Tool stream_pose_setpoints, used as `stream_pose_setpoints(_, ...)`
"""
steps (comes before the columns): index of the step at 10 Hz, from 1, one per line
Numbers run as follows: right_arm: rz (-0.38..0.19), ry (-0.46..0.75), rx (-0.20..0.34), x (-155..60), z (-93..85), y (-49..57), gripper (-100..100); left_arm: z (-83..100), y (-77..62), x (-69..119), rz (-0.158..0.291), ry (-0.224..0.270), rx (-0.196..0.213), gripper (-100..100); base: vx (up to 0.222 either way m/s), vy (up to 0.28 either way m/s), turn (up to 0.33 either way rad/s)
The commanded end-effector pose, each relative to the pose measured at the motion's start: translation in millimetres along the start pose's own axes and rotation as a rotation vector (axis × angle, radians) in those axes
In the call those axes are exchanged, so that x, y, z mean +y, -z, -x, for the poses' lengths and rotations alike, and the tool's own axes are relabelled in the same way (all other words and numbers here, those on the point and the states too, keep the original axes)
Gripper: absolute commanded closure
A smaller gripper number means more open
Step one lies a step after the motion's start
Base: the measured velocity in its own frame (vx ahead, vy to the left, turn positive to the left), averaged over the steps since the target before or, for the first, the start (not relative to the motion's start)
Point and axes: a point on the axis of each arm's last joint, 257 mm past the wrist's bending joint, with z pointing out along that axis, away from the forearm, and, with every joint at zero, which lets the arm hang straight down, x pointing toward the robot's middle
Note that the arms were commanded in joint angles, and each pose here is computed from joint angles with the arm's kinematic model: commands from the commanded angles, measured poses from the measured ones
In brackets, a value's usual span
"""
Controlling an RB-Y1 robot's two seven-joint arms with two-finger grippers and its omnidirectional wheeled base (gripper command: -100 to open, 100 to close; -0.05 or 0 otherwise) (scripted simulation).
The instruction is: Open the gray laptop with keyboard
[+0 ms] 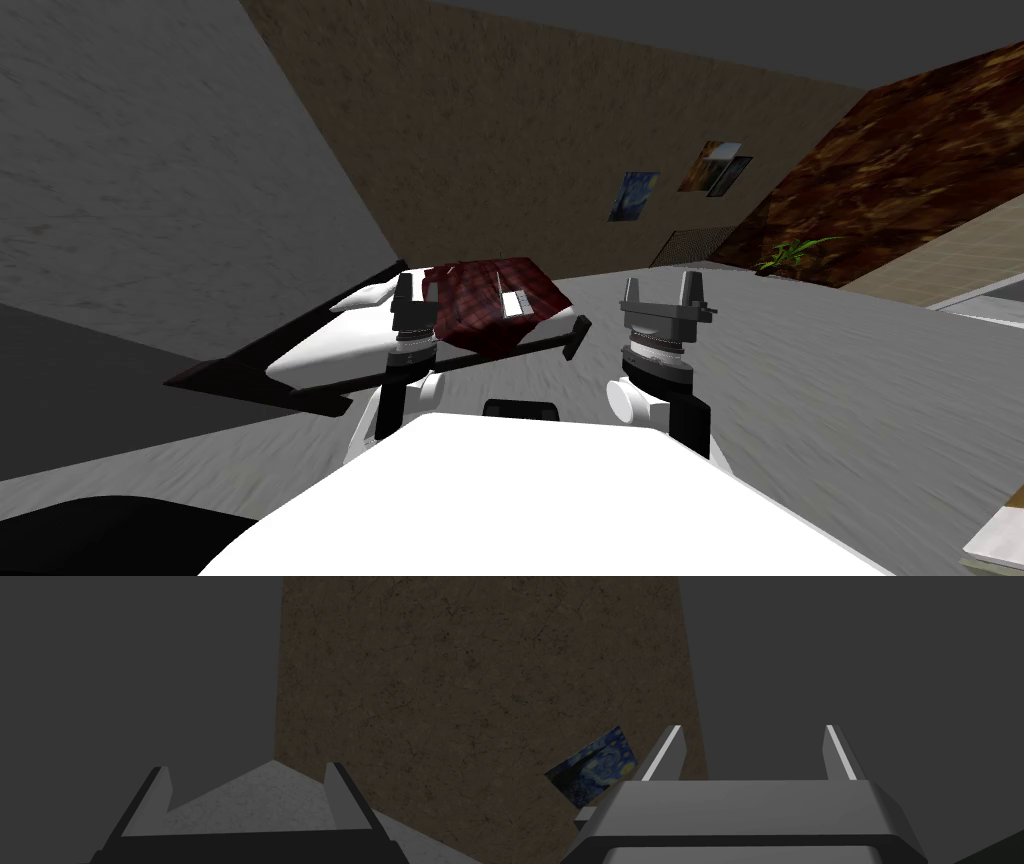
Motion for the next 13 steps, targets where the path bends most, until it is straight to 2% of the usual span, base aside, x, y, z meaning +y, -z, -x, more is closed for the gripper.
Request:
stream_pose_setpoints(1, 0.000, 0.000, 0.000, 0, 0.0, 0.0, 0, 0.0, 0.0, 0.0, 0.000, 0.000, 0.000, 0, 0.000, 0.000, 0.000)
stream_pose_setpoints(9, 0.000, 0.000, 0.000, 0, 0.0, -0.1, 0, 0.0, -0.1, -0.2, 0.000, 0.000, 0.000, 0, 0.000, 0.000, 0.000)
stream_pose_setpoints(10, 0.000, 0.000, 0.000, 0, 0.0, -0.1, 0, -3.6, 0.1, 3.1, 0.012, -0.013, 0.031, -100, 0.014, -0.004, -0.019)
stream_pose_setpoints(13, 0.000, 0.000, 0.000, 0, 0.0, 0.1, 0, -8.6, 1.2, 14.8, 0.054, -0.043, 0.085, -100, 0.031, -0.022, -0.034)
